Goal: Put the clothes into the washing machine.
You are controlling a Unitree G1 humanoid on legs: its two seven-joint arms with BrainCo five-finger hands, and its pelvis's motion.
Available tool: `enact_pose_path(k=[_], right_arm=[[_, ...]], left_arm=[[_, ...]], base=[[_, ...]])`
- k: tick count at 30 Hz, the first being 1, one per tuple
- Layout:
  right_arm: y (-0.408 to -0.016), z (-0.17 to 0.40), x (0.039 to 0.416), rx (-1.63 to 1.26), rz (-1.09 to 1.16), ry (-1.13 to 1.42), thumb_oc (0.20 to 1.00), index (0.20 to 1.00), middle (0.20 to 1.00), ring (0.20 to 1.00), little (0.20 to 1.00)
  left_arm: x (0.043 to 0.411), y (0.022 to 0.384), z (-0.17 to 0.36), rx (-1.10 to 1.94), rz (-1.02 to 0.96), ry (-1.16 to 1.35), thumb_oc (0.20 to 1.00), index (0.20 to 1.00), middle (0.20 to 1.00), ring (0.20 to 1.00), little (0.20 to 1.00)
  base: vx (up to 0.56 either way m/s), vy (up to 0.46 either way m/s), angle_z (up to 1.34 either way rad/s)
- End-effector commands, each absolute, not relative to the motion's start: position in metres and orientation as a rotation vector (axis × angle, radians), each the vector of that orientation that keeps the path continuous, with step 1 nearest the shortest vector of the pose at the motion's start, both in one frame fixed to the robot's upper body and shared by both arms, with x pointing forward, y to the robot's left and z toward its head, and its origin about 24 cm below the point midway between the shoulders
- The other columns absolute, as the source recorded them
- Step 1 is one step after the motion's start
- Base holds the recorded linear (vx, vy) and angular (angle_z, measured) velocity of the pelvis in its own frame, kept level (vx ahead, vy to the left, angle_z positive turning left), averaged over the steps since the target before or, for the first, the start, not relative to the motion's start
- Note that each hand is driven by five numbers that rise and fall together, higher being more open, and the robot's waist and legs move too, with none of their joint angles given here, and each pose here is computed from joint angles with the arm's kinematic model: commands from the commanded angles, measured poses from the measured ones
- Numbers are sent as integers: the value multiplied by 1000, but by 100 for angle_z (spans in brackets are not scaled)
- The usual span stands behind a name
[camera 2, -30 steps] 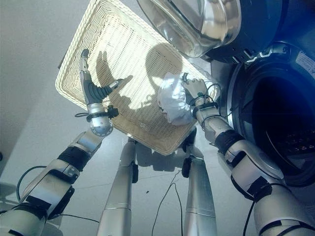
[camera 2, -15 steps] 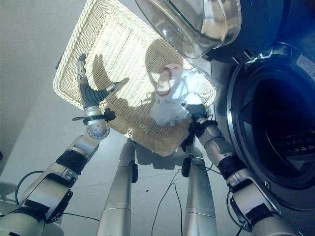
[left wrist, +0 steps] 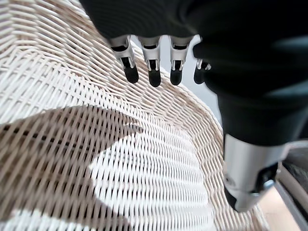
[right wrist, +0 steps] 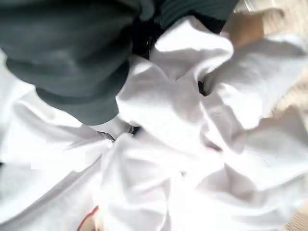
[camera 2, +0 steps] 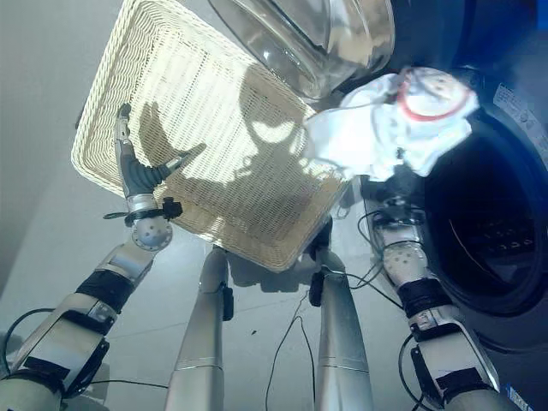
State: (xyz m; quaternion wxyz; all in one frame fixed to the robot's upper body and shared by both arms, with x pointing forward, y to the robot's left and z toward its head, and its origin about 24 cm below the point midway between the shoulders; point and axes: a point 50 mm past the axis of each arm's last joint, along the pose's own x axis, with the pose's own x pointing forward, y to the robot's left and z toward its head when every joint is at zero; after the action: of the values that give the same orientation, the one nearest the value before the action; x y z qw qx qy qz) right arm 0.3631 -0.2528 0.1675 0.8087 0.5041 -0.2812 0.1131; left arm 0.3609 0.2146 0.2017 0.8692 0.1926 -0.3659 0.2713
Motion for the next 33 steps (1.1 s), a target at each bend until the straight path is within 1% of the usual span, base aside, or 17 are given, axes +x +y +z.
enact_pose_path(k=[1,2,5,7,8,10,12,14,15,16,19,24,26,30,31,32,33], right_arm=[[-296,176,349,1176,52,-793,200,200,200,200,200],[-308,167,346,1183,-38,-774,200,200,200,200,200],[-321,157,344,1200,-164,-733,200,200,200,200,200],[-324,151,343,1207,-208,-715,200,200,200,200,200],[-330,138,341,1219,-315,-644,200,200,200,200,200],[-335,126,341,1223,-409,-556,200,200,200,200,200],[-337,121,342,1223,-458,-492,200,200,200,200,200],[-338,106,343,1207,-546,-340,200,200,200,200,200],[-338,109,344,1208,-543,-344,200,200,200,200,200],[-340,98,344,1188,-604,-223,200,200,200,200,200],[-345,102,344,1165,-677,-163,200,200,200,200,200],[-386,141,330,1104,-967,-207,200,200,200,200,200],[-403,161,319,1116,-1105,-267,200,200,200,200,200],[-422,209,298,1083,-1274,-505,200,200,200,200,200],[-422,223,295,1034,-1282,-553,256,256,256,256,256],[-421,231,294,1005,-1285,-578,583,583,583,583,583],[-421,240,292,974,-1291,-613,956,956,956,956,956]], left_arm=[[357,225,217,327,612,-835,1000,1000,1000,1000,1000],[357,226,216,326,615,-835,1000,1000,1000,1000,1000],[357,227,217,321,620,-843,1000,1000,1000,1000,1000],[357,227,215,321,620,-837,1000,1000,1000,1000,1000],[357,224,214,323,620,-836,1000,1000,1000,1000,1000],[358,222,213,322,618,-833,1000,1000,1000,1000,1000],[359,221,214,322,617,-834,1000,1000,1000,1000,1000],[361,216,214,319,611,-835,1000,1000,1000,1000,1000],[361,216,216,317,612,-842,1000,1000,1000,1000,1000],[362,213,216,319,604,-836,1000,1000,1000,1000,1000],[362,210,216,327,595,-839,1000,1000,1000,1000,1000],[361,213,217,363,581,-839,1000,1000,1000,1000,1000],[359,215,216,380,579,-845,1000,1000,1000,1000,1000],[354,220,214,402,579,-853,1000,1000,1000,1000,1000],[353,222,213,407,583,-851,1000,1000,1000,1000,1000],[352,224,214,408,585,-849,1000,1000,1000,1000,1000],[352,225,215,409,587,-848,1000,1000,1000,1000,1000]], base=[[0,0,0],[0,0,0],[-12,8,-3],[2,4,-4],[9,-4,-5],[-2,-3,-6],[-1,-1,-2],[0,0,0],[-5,-8,-3],[-16,-10,-3],[4,-14,-1],[-5,-68,-1],[-15,-84,-2],[-8,-42,1],[-6,-6,3],[-4,8,3],[0,0,0]])
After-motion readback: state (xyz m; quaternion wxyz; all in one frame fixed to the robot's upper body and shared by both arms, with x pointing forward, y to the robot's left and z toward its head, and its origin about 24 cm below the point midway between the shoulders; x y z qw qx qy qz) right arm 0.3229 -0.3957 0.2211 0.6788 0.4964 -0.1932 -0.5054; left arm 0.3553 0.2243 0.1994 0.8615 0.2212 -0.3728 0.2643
